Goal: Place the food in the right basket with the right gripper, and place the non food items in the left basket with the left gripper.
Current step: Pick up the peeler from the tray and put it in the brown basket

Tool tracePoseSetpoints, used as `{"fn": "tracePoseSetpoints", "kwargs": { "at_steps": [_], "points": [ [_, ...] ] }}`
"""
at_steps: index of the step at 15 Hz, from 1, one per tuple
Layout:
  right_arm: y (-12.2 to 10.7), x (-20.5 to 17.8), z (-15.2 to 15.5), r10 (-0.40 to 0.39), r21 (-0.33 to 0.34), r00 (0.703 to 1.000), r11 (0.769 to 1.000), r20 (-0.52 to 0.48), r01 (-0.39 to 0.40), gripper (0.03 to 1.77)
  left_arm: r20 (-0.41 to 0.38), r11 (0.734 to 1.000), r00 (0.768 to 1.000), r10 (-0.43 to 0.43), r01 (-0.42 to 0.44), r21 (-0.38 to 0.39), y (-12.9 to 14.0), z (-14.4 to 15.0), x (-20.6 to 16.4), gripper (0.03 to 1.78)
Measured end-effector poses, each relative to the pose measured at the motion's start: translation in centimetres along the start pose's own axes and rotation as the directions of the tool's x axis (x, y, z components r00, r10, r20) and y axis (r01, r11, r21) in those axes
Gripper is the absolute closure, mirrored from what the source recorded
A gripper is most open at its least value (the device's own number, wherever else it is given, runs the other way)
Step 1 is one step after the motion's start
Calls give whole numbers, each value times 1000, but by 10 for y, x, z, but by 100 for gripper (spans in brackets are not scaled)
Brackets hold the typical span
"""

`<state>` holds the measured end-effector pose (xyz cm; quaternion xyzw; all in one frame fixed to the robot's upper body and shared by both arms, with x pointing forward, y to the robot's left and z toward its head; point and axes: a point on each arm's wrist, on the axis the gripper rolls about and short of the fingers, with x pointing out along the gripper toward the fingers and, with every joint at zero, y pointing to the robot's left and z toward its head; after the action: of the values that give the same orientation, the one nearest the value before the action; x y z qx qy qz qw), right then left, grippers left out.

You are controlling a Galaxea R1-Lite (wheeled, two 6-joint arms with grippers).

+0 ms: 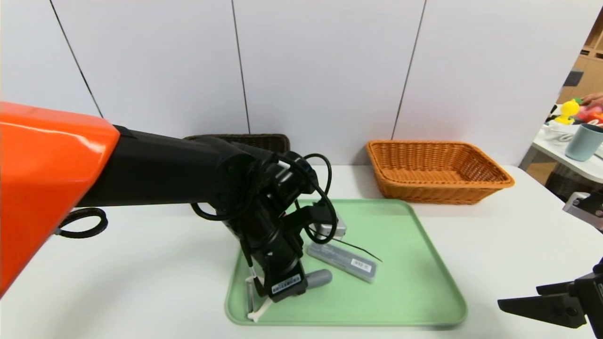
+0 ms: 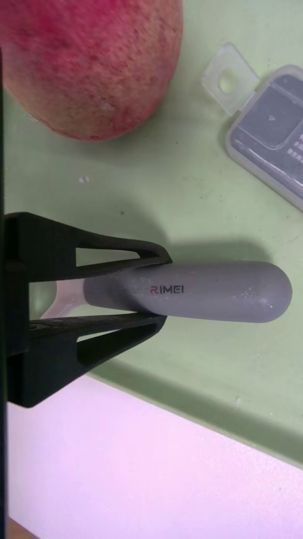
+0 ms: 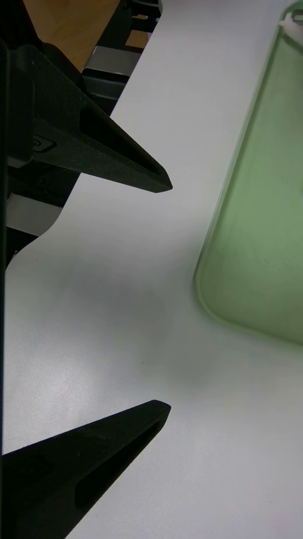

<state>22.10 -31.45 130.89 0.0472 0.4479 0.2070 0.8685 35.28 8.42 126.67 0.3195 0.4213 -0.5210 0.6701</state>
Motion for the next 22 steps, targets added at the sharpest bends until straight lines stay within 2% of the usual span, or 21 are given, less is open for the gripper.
{"fn": "tracePoseSetpoints", "kwargs": {
  "at_steps": [6, 8, 10, 13, 17, 22],
  "points": [
    [0, 0, -1, 0, 0, 1000, 1000, 1, 0, 9, 106, 998, 993, 57, -61, 32, -13, 3, -49, 154],
    [0, 0, -1, 0, 0, 1000, 1000, 0, 0, 9, 154, 995, 984, 87, -95, 44, -17, 2, -70, 154],
    [0, 0, -2, 0, 1, 1000, 1000, -4, 0, 9, 204, 988, 969, 141, -149, 27, -9, -1, -93, 154],
    [-1, 2, -4, 0, 5, 1000, 1000, -14, 0, 9, 239, 969, 942, 238, -247, 8, 17, -11, -130, 154],
    [-1, 3, -5, 0, 8, 1000, 1000, -20, 0, 9, 232, 925, 899, 371, -380, -7, 64, -33, -164, 154],
    [-3, 8, -4, -2, -6, 1000, 1000, 16, 2, 9, 290, 854, 839, 460, -508, 115, 118, -45, -165, 154]
  ]
}}
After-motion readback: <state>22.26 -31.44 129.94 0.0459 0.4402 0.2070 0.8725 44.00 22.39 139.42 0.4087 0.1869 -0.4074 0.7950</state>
